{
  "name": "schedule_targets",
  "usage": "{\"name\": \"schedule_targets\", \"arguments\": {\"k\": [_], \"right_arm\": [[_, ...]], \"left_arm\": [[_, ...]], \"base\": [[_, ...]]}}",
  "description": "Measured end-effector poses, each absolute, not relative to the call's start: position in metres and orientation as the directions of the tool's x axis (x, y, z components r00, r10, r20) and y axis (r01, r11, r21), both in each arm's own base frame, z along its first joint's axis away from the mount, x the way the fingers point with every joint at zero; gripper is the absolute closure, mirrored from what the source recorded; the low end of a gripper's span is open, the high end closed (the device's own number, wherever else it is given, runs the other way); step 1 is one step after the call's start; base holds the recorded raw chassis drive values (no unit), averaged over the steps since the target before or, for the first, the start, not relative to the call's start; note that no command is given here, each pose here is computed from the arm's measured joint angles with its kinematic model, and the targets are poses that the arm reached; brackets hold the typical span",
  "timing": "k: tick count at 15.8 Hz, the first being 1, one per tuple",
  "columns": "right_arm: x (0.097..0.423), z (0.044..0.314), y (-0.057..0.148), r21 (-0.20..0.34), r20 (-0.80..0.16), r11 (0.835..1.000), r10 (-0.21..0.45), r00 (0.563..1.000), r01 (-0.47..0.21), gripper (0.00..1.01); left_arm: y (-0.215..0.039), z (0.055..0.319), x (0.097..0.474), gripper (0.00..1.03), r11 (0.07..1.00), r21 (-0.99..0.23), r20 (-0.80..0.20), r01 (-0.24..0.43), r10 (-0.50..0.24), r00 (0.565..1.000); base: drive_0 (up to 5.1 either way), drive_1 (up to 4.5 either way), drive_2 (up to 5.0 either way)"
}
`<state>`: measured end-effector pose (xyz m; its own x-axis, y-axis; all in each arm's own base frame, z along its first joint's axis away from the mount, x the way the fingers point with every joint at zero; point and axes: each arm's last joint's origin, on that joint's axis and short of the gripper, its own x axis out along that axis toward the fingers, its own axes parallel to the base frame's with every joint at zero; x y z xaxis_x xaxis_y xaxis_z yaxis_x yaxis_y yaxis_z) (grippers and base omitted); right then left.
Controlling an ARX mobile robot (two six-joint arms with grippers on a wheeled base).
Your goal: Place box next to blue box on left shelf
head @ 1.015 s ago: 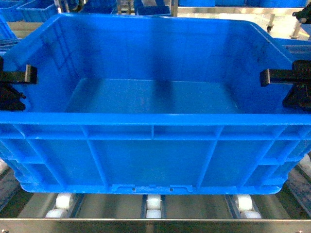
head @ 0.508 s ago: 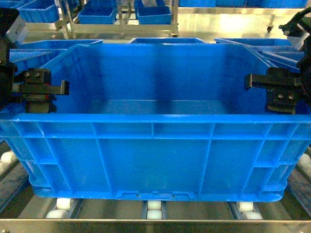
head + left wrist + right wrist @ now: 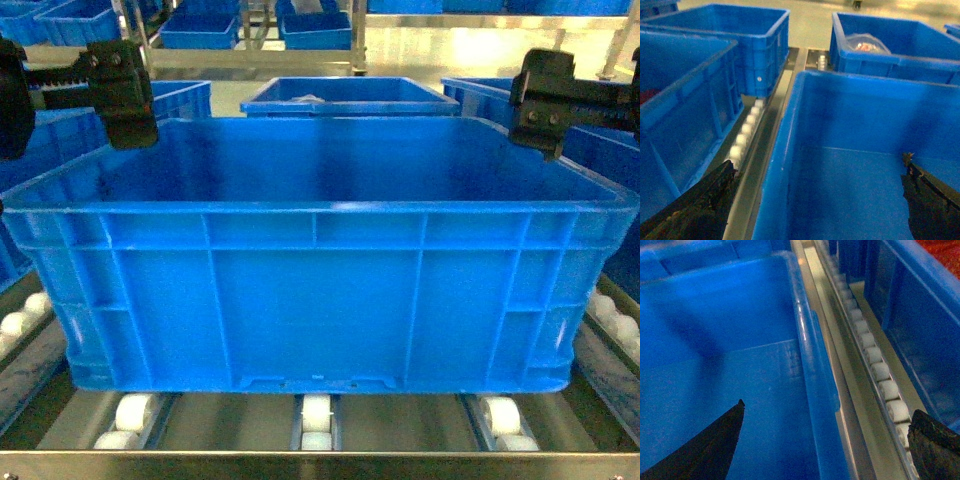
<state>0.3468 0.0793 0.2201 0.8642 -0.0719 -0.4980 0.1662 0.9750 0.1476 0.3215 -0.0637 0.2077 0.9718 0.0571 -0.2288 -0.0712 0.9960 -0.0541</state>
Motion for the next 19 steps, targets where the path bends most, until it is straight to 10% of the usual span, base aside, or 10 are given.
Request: {"name": "schedule_targets", "arguments": {"k": [9, 10, 12, 14, 17, 19], "right_arm": [[0.342, 0.232, 0.077, 0.154, -0.394, 0.97, -0.113, 0.912, 0.187, 0.03], [0.342, 0.232, 0.075, 0.176, -0.289, 0.975, -0.077, 0.954, 0.132, 0.07], [0.307, 0.21, 0.056, 0.079, -0.093, 0.997, 0.006, 0.996, 0.001, 0.33], [0.271, 0.209, 0.036, 0.034, 0.019, 0.999, -0.011, 1.0, 0.01, 0.61], [0.23, 0.188, 0.023, 0.011, -0.021, 1.0, 0.002, 1.0, -0.002, 0.99], [0.209, 0.185, 0.016, 0.006, -0.002, 1.0, -0.003, 1.0, 0.003, 0.99]], "left_arm": [[-0.058, 0.212, 0.314, 0.05, 0.997, -0.028, -0.232, -0.075, 0.067, 0.97], [-0.055, 0.212, 0.312, 0.12, 0.999, -0.038, -0.116, -0.034, 0.029, 0.993], [-0.039, 0.198, 0.278, 0.38, 1.0, -0.021, -0.022, -0.001, 0.001, 1.0], [-0.026, 0.194, 0.248, 0.65, 1.0, -0.019, 0.004, -0.008, 0.008, 1.0], [-0.016, 0.181, 0.213, 1.02, 1.0, -0.017, -0.017, -0.003, 0.003, 1.0], [-0.011, 0.178, 0.194, 1.01, 1.0, -0.017, -0.011, -0.005, 0.005, 1.0]], "base": [[0.0, 0.0, 0.0], [0.0, 0.0, 0.0], [0.0, 0.0, 0.0], [0.0, 0.0, 0.0], [0.0, 0.0, 0.0], [0.0, 0.0, 0.0]]}}
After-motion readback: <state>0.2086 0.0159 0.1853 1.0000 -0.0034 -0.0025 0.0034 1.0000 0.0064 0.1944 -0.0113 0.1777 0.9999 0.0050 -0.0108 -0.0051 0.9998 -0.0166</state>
